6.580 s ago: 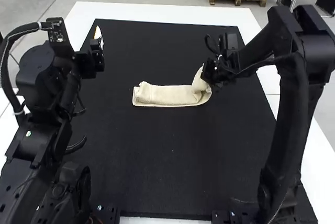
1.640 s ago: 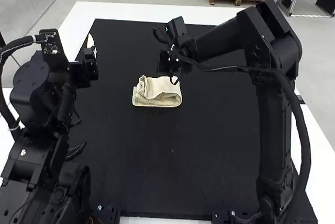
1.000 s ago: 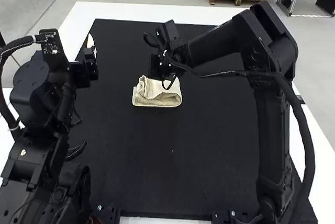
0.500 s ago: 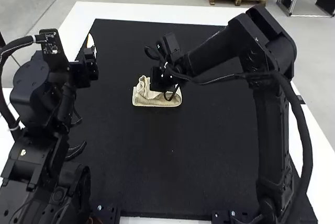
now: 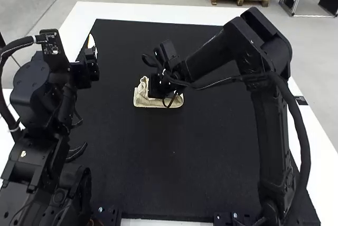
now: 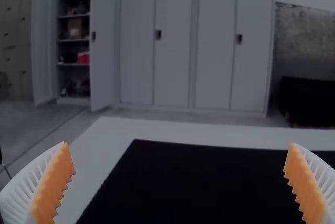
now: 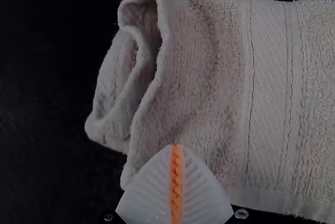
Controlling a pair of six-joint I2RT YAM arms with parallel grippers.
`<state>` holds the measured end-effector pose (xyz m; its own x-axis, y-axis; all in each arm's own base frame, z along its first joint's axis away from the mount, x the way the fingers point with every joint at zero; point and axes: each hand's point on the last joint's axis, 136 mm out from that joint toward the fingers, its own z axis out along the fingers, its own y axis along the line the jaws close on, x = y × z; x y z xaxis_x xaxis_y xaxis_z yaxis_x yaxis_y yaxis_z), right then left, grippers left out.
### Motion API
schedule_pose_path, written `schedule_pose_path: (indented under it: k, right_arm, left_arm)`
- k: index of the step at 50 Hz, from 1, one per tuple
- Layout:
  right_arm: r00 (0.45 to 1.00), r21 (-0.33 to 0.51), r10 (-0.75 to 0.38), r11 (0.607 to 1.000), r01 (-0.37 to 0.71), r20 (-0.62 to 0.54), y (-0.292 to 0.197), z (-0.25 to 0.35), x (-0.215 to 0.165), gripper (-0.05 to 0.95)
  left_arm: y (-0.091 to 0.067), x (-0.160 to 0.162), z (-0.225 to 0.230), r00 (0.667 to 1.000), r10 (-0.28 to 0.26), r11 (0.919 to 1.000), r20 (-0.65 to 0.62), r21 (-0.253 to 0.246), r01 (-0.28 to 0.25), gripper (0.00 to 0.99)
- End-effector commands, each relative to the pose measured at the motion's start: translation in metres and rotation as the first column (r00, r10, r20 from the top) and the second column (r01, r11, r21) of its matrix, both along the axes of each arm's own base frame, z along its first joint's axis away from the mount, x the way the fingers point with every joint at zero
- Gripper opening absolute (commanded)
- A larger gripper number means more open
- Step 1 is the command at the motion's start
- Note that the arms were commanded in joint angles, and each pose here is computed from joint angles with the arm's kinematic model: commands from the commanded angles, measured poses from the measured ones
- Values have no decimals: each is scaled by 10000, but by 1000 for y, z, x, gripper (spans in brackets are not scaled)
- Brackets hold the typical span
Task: Fold the towel.
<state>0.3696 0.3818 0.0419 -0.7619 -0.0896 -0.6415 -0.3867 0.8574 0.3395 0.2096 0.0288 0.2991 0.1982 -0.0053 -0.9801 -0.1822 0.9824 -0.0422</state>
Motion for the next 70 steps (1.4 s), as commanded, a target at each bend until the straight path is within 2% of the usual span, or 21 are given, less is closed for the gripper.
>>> schedule_pose_path:
  k: [1, 70]
  right_arm:
    - [10000, 75, 31, 10000, -31, 60, 8, -1, -1, 0]
    - [9989, 253, 381, 9989, -387, 272, 46, -8, 8, 0]
  left_arm:
    - [2, -5, 7, 9994, 80, 10000, 331, 34, -81, 946]
    - [2, -5, 6, 9995, 86, 9999, 294, 66, -87, 946]
